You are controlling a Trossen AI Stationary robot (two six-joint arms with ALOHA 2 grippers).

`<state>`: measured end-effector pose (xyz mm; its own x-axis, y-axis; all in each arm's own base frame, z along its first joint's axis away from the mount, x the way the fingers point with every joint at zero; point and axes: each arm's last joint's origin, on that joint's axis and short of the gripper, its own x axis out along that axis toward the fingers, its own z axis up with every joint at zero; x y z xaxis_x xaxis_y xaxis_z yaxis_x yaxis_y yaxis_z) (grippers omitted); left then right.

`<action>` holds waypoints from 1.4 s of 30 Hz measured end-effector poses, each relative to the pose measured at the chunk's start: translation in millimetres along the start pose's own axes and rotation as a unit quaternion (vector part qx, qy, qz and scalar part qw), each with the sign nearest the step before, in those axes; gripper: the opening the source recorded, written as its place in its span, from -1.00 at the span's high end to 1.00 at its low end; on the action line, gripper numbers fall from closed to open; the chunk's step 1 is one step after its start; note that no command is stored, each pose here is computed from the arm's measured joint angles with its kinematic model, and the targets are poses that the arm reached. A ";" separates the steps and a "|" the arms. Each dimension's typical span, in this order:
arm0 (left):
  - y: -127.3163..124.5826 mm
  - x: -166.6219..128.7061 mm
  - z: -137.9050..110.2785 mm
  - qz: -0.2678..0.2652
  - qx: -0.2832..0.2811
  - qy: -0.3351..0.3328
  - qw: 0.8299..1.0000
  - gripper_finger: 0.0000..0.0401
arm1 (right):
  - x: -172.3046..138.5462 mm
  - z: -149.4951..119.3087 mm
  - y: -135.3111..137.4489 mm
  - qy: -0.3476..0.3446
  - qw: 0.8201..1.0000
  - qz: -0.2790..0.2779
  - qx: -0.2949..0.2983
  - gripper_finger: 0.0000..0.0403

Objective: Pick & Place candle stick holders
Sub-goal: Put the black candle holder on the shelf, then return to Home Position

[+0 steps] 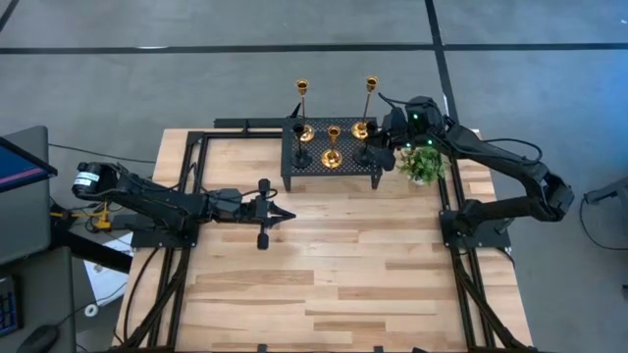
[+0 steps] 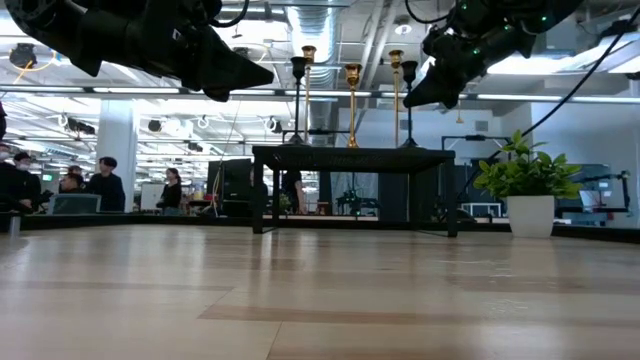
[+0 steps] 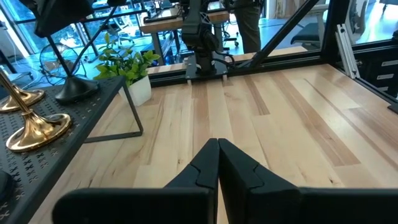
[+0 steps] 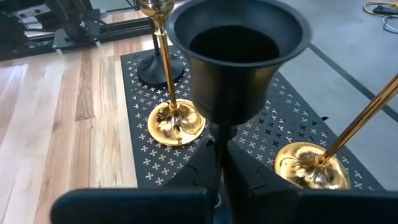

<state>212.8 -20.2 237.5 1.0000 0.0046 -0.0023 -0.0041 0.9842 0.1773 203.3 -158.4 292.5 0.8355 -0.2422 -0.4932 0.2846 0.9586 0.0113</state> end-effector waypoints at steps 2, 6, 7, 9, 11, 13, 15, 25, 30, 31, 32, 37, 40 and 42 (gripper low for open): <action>0.0 0.0 0.0 0.000 0.000 0.000 1.000 0.97 | 0.0 -0.2 0.1 0.001 1.000 0.001 0.001 0.96; 0.0 0.0 0.0 0.000 0.000 0.000 1.000 0.97 | 0.0 -0.5 0.3 0.002 1.000 0.003 0.002 0.89; 0.0 0.0 0.0 0.000 0.000 0.000 1.000 0.97 | 0.0 -0.5 0.4 0.002 1.000 0.003 0.000 0.85; 0.0 0.0 0.0 0.000 0.000 0.000 1.000 0.97 | 0.3 -1.6 0.6 0.007 1.000 0.004 -0.002 0.77; 0.0 0.0 0.0 0.000 -0.001 0.000 1.000 0.97 | 0.5 -1.5 0.5 0.006 1.000 0.004 -0.004 0.68; 0.0 0.0 0.0 0.000 -0.001 0.000 1.000 0.97 | 0.5 -1.2 0.4 0.004 1.000 0.004 -0.005 0.57; 0.0 0.0 0.0 0.000 -0.002 0.000 1.000 0.97 | 0.5 -0.9 0.4 0.003 1.000 0.004 -0.005 0.44; 0.0 0.0 0.0 0.000 -0.002 0.000 1.000 0.97 | -24.6 27.6 4.2 0.051 0.998 0.014 0.016 0.01; 0.0 0.0 0.0 0.000 -0.002 0.000 1.000 0.97 | -44.4 38.1 14.8 0.113 0.992 0.036 0.032 0.15; 0.0 0.0 0.0 0.000 -0.001 0.000 1.000 0.97 | -45.9 38.7 17.7 0.120 0.991 0.041 0.031 0.22; 0.0 0.0 0.0 0.000 -0.002 0.000 1.000 0.97 | -47.8 39.3 20.9 0.122 0.991 0.046 0.029 0.31; 0.0 0.0 0.0 0.000 -0.002 0.000 1.000 0.97 | -63.1 42.6 38.8 0.106 0.992 0.064 0.004 0.86; 0.0 0.0 0.0 0.000 -0.002 0.000 1.000 0.97 | -78.9 45.8 51.9 0.080 0.994 0.077 -0.016 0.94; 0.0 0.0 0.0 0.000 0.000 0.000 1.000 0.97 | -89.7 46.0 60.3 0.059 0.994 0.084 -0.030 0.95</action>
<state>212.8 -20.2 237.4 1.0000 0.0042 -0.0028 -0.0036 0.9842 0.1770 167.1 -85.7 377.5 0.8073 -0.0619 -0.5869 0.1143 0.9921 0.0525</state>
